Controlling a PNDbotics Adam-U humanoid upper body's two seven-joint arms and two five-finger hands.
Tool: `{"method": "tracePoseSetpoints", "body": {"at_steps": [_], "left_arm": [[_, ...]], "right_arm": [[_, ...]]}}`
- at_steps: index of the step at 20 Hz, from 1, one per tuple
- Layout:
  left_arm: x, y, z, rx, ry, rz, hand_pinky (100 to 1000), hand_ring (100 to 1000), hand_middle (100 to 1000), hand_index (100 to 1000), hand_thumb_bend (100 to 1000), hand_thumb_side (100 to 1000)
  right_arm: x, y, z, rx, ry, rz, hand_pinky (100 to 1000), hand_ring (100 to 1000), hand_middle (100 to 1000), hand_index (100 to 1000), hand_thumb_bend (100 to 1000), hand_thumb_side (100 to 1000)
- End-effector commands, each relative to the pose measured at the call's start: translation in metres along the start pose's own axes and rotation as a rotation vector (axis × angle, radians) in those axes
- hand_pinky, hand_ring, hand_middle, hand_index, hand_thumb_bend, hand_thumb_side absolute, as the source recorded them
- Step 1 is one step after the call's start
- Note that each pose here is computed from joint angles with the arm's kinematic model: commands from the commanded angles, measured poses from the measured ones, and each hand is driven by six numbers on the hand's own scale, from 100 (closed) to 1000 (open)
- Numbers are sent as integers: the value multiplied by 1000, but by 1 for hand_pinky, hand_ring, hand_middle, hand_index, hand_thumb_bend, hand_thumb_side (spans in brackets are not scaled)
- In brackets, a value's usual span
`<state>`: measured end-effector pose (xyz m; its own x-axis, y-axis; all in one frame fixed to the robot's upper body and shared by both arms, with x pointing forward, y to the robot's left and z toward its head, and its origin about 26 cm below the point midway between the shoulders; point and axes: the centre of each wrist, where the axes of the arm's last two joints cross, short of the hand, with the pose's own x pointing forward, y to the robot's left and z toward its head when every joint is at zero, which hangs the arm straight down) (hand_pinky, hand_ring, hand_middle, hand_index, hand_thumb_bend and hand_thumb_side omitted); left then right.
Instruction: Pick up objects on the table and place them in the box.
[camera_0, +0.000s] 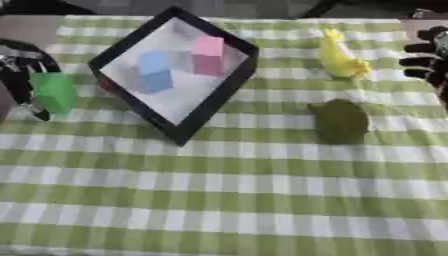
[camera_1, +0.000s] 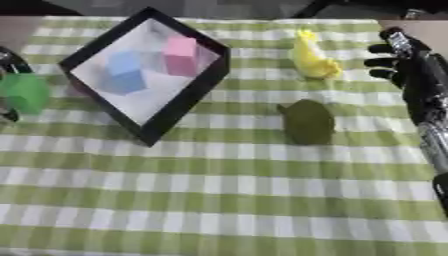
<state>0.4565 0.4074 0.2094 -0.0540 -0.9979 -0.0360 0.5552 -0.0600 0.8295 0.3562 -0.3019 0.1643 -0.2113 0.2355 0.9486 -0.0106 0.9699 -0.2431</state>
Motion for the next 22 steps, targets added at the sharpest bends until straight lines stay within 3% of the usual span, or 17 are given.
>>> {"method": "tracePoseSetpoints", "body": {"at_steps": [1, 8, 18, 22], "left_arm": [[-5, 13, 10, 73, 12, -19, 715, 688, 597, 677, 611, 100], [3, 25, 17, 156, -14, -59, 690, 644, 539, 613, 579, 100], [61, 98, 74, 341, -141, -156, 697, 639, 546, 621, 593, 100], [84, 116, 83, 374, -173, -203, 695, 642, 546, 620, 609, 100]], "right_arm": [[7, -7, -1, -11, -23, 9, 794, 743, 730, 876, 100, 809], [8, -8, -2, -11, -24, 10, 795, 743, 730, 876, 100, 807], [8, -8, -2, -8, -25, 15, 794, 742, 729, 876, 100, 802], [9, -8, -2, -6, -26, 16, 795, 742, 729, 876, 100, 800]]}}
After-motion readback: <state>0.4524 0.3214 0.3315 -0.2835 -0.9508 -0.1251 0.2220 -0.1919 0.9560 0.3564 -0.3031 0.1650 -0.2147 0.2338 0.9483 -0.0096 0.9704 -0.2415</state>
